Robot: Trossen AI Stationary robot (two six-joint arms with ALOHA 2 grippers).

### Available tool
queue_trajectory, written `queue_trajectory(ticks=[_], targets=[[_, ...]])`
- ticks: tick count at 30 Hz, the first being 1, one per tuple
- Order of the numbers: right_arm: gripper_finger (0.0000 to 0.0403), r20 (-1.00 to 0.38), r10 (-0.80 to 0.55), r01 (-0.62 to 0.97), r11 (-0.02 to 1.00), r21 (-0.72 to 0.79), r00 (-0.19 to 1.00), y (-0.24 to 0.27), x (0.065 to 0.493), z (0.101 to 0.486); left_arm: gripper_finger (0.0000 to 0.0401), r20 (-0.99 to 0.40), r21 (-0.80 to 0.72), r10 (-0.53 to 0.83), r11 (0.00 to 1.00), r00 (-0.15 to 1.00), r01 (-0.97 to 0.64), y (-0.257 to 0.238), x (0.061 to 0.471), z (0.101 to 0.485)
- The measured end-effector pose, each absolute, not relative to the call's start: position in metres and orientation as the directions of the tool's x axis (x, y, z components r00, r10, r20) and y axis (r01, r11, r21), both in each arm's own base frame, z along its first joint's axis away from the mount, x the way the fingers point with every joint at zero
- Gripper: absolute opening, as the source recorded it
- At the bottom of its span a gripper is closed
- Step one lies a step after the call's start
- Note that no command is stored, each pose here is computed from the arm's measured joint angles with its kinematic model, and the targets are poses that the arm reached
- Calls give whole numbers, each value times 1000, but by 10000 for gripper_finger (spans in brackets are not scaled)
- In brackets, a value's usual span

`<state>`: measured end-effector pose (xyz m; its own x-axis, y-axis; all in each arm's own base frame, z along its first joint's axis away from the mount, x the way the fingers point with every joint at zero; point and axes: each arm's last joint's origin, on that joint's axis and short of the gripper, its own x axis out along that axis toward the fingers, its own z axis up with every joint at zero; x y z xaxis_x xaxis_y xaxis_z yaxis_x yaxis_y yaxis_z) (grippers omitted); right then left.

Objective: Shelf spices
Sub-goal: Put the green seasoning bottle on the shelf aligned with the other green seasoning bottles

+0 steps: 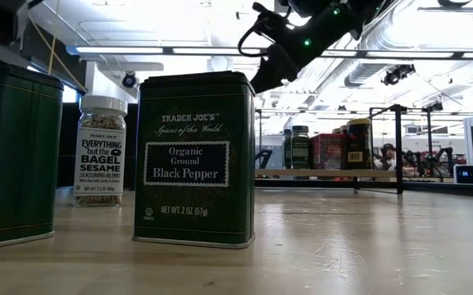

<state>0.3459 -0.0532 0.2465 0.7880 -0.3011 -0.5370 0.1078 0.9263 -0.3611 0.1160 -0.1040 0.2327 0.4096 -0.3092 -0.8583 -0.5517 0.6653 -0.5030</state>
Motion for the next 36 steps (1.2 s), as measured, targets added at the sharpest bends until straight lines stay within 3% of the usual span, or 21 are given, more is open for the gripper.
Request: queue_trajectory(ticks=[5, 9, 19, 27, 36], targets=[[4, -536, -299, 107, 927, -360, 789, -53, 346, 247, 273, -896, -436, -266, 682, 356, -587, -105, 117, 214], [4, -537, -299, 109, 928, -358, 789, -53, 346, 247, 296, -925, -360, -194, 724, 328, -588, -104, 120, 202], [4, -537, -299, 108, 928, -358, 789, -53, 346, 247, 298, -933, -236, -50, 833, 356, -500, -104, 137, 189], [4, -537, -299, 108, 928, -358, 789, -53, 346, 247, 296, -901, -186, 25, 879, 433, -439, -106, 146, 202], [4, -538, -299, 108, 928, -358, 788, -53, 346, 246, 250, -921, -145, 39, 890, 389, -433, -104, 143, 209]])
